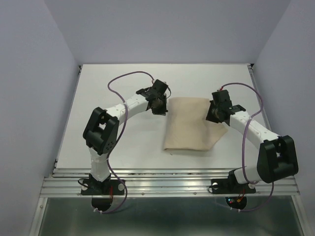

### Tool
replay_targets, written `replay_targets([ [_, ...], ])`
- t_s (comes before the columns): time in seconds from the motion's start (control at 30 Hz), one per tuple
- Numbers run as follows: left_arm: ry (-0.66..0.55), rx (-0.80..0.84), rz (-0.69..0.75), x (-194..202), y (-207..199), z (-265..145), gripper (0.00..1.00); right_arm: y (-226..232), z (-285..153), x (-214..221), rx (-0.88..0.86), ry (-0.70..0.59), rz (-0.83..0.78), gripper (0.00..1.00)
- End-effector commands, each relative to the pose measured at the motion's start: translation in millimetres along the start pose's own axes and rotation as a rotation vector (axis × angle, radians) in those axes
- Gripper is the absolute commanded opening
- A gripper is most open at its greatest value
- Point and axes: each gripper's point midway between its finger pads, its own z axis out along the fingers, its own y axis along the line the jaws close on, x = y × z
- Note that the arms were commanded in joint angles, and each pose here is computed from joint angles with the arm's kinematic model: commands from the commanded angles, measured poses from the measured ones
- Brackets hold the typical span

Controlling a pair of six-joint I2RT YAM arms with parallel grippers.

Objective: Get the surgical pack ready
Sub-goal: Pack the surgical kit at the center of the board.

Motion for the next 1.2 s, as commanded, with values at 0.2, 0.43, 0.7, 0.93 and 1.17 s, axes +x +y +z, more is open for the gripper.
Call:
replay_targets([
  [0.2,0.048,-0.016,-0.022,61,31,-8,0.00,-18,-8,55,-0.005,0.108,0.020,0.21],
  [0.43,0.085,0.038,-0.001,87,5,-5,0.00,2,-8,86,-0.086,0.175,0.007,0.21],
  [0.7,0.126,0.157,0.083,107,-67,-11,0.00,29,-1,117,-0.122,0.222,-0.003,0.21],
  [0.93,0.119,0.178,0.101,103,-87,-21,0.00,34,-2,127,-0.114,0.228,-0.013,0.20],
  [1.17,0.077,0.050,0.111,105,-48,-48,0.00,-7,-52,87,0.014,0.018,0.035,0.20],
])
